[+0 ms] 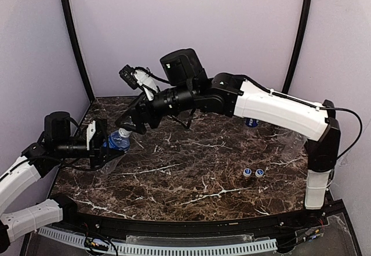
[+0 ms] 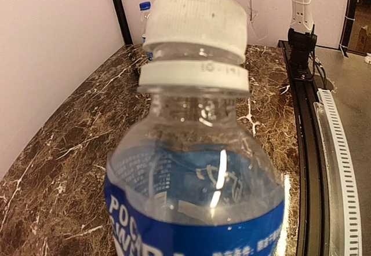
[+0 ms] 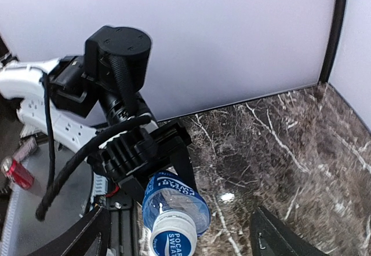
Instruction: Unscrew the bottle caps
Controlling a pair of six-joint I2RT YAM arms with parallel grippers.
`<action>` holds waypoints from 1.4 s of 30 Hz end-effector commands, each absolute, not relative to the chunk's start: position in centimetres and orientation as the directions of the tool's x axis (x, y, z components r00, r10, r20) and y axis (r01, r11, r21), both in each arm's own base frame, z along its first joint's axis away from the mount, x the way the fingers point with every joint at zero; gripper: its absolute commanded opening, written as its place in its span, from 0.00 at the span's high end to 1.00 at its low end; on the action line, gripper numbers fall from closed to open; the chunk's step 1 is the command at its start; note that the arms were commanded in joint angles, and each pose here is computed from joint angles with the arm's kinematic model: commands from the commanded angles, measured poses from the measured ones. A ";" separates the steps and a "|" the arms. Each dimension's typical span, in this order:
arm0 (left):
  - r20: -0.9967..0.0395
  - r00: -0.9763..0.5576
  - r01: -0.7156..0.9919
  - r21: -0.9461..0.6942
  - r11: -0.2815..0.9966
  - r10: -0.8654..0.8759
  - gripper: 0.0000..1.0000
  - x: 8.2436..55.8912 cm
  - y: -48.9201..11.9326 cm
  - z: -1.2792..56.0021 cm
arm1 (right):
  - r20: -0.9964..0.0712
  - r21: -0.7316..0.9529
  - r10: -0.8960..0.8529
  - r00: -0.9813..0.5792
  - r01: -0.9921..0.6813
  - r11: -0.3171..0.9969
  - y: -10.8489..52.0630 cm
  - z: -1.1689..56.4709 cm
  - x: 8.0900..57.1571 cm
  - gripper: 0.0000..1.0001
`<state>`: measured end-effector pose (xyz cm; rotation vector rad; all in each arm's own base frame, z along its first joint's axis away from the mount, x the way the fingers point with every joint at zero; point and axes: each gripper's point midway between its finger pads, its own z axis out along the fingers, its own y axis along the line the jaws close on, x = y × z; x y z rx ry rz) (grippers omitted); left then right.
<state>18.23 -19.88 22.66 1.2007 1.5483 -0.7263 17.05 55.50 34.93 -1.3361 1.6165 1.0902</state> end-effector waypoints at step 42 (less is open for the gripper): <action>-0.873 0.058 0.997 0.071 0.007 0.484 0.64 10.9 -18.9 18.3 | -0.509 -0.577 -0.267 0.818 -0.554 -0.600 49.9 27.1 8.0 1.00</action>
